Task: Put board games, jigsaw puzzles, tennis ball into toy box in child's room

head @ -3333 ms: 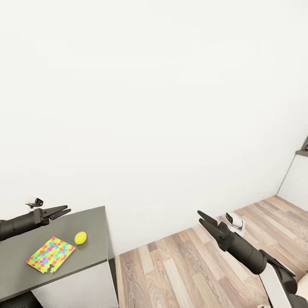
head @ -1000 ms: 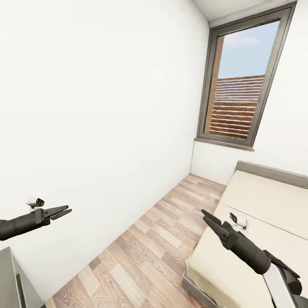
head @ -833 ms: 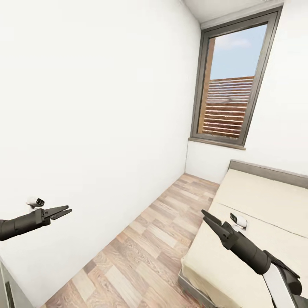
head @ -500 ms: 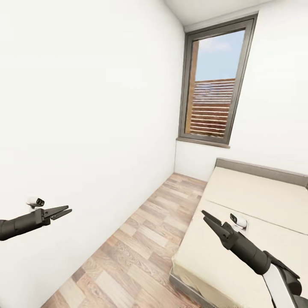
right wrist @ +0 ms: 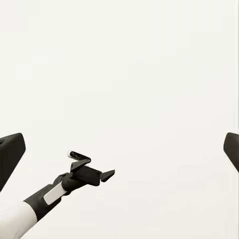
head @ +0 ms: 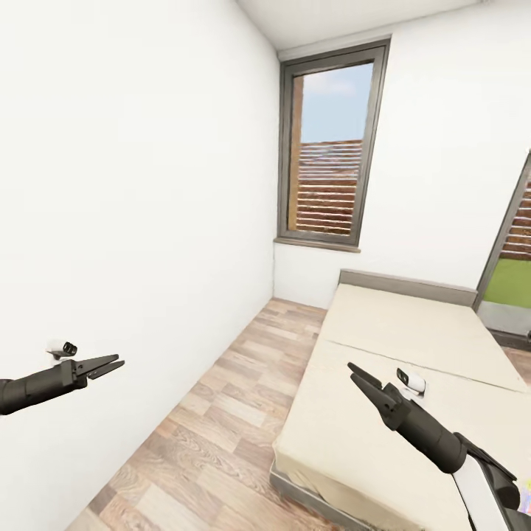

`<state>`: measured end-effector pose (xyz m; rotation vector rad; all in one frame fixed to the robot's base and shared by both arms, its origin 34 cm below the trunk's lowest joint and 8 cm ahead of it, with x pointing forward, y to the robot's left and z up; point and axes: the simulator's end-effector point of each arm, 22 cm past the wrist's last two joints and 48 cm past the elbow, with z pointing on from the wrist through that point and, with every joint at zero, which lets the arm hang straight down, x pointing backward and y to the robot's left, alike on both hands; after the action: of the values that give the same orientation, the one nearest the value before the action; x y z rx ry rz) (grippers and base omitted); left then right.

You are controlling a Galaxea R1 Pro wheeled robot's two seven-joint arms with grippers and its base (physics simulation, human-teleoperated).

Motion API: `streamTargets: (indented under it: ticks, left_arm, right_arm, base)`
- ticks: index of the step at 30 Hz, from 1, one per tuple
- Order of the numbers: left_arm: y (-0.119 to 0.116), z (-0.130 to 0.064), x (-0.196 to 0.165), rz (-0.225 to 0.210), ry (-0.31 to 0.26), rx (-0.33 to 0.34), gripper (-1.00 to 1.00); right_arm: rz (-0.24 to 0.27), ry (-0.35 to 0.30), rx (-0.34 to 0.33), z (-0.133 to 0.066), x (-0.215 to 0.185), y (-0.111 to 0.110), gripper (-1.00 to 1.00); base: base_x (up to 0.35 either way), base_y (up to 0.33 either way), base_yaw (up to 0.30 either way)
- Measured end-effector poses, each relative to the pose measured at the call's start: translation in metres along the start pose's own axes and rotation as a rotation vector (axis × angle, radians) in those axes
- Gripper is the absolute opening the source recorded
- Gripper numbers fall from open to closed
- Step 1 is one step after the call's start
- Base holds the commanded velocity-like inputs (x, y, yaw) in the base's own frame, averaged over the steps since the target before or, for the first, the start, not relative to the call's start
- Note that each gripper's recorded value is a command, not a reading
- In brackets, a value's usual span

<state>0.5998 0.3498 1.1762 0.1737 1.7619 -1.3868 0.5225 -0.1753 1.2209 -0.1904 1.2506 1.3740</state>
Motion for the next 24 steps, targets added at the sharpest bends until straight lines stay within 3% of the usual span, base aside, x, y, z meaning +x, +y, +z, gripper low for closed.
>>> streamTargets:
  ticks: [24]
  left_arm:
    - [-0.0053, -0.0008, -0.0021, 0.009, -0.003, 0.005, 1.00]
  right_arm:
    - [-0.002, -0.004, 0.007, -0.0012, -0.0014, -0.0003, 1.00]
  base:
    - [0.010, -0.021, -0.281]
